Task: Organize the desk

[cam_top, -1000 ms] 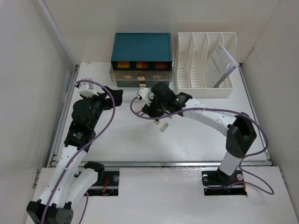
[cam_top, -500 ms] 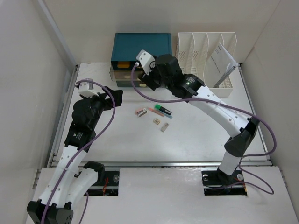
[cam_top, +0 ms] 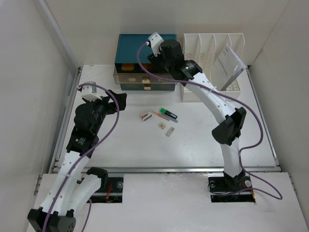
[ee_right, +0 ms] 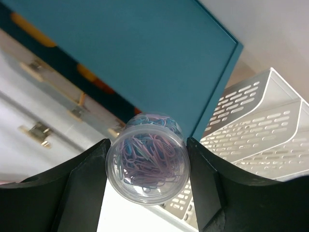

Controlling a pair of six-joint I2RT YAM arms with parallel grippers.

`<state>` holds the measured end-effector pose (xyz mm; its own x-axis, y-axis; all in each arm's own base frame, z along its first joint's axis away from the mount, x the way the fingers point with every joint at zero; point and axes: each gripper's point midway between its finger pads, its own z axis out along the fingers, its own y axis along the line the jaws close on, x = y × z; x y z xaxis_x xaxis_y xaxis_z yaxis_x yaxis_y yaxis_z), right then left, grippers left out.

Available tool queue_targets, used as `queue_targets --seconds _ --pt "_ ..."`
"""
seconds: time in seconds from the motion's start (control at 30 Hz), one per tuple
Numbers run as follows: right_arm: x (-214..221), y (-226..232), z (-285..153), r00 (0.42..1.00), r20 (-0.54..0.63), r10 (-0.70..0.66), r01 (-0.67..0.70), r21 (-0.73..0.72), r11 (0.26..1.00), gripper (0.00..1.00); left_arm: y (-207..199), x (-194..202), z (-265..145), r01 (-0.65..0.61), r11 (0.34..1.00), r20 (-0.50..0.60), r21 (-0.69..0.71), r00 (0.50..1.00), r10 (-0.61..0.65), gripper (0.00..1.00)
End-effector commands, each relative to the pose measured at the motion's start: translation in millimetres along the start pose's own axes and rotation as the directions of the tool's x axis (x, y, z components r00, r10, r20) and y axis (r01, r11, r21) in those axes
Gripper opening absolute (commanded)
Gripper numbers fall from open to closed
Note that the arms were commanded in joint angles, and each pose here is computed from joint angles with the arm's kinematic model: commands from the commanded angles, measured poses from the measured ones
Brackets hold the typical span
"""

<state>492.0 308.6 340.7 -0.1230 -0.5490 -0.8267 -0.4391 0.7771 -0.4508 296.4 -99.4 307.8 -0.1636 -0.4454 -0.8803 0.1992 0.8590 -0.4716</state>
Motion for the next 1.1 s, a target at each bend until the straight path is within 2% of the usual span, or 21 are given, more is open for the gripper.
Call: queue_targets --seconds 0.0,0.23,0.47,0.93,0.97,1.07 --pt "-30 -32 -7 0.992 0.088 0.086 -0.090 0.047 0.995 0.00 -4 -11 -3 -0.015 1.000 0.046 0.017 0.999 0.014 0.99" --pt "-17 -46 4 0.984 0.076 0.163 -0.163 -0.009 0.987 0.00 -4 -11 -3 -0.015 1.000 0.046 0.017 0.999 0.014 0.99" --pt "9 -18 14 0.986 0.006 0.167 -0.165 -0.123 0.979 0.00 -3 -9 -1 -0.014 1.000 0.038 0.013 0.999 0.014 0.99" --pt "22 -1 21 0.984 -0.028 0.177 -0.179 -0.173 0.969 0.00 -3 -9 -1 -0.014 1.000 0.038 0.013 0.999 0.014 0.99" --pt "22 0 21 0.984 -0.026 0.178 -0.179 -0.181 0.967 0.01 -3 -9 -1 -0.014 1.000 0.038 0.013 0.999 0.014 0.99" --pt "24 1 21 0.984 -0.036 0.175 -0.179 -0.184 0.967 0.16 -3 -9 -1 -0.014 1.000 0.038 0.013 0.999 0.014 0.99"
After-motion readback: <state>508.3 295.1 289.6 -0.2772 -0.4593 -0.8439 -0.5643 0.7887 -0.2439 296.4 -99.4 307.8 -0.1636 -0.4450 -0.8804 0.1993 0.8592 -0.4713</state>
